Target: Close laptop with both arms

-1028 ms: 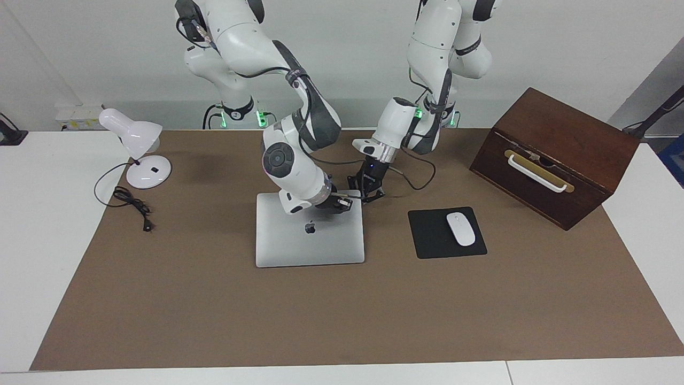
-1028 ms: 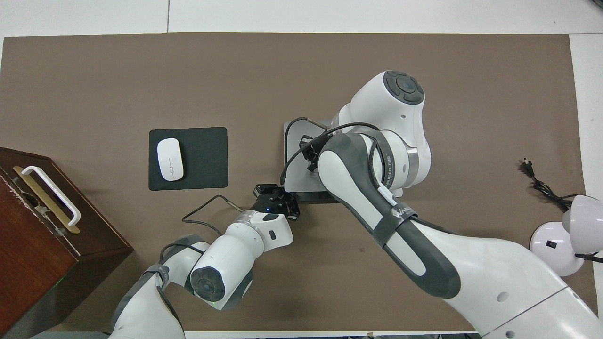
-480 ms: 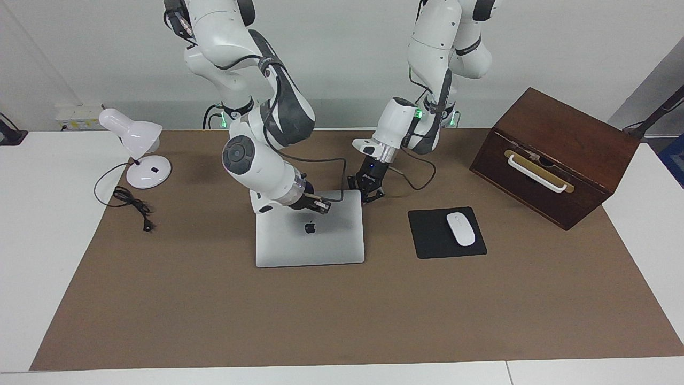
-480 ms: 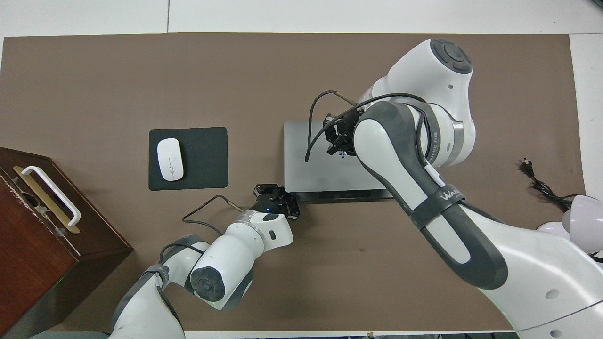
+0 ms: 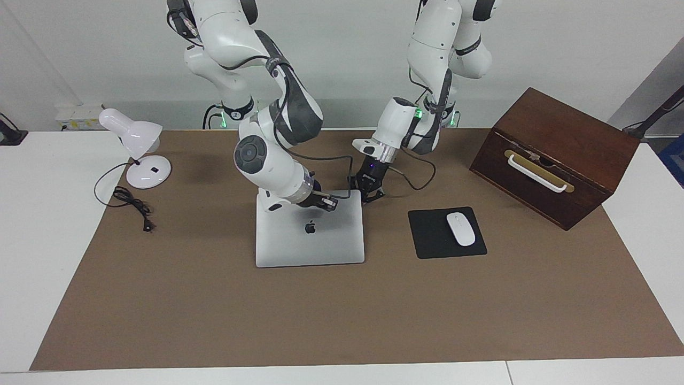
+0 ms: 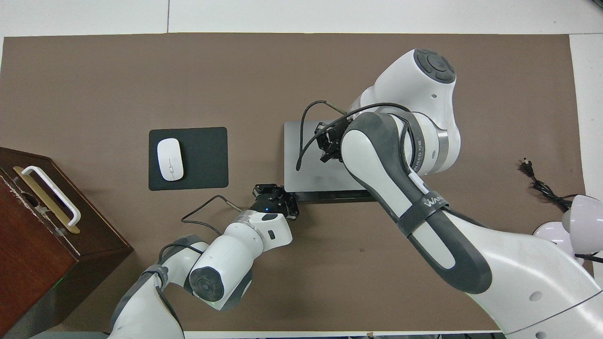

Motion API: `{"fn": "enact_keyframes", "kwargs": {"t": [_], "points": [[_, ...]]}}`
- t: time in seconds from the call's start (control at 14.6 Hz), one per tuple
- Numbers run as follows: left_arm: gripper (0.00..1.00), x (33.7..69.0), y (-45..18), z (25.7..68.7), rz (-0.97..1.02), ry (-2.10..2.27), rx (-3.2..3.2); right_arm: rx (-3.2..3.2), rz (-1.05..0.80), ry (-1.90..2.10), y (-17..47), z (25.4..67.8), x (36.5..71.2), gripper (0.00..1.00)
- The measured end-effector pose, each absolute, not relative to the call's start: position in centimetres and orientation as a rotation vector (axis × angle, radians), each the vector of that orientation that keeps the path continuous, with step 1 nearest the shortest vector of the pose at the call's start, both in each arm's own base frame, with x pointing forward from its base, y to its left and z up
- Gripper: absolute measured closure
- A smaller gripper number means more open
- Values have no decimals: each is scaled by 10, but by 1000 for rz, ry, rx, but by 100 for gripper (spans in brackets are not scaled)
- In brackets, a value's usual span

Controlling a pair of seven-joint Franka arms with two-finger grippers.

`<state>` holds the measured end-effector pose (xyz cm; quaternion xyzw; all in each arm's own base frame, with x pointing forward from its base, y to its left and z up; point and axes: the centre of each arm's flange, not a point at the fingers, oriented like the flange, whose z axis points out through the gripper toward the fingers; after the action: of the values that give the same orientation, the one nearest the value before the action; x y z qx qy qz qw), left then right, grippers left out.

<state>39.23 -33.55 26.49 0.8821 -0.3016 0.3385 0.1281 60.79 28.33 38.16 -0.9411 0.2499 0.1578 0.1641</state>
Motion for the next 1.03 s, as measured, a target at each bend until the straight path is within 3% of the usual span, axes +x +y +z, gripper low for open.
{"fn": "enact_keyframes", "kwargs": {"t": [0.41, 1.03], "points": [[99, 396, -313, 281, 851, -843, 2666, -2678, 434, 726, 280, 379, 610, 99], [99, 388, -247, 440, 388, -770, 2871, -2765, 163, 464, 154, 424, 666, 99]]}}
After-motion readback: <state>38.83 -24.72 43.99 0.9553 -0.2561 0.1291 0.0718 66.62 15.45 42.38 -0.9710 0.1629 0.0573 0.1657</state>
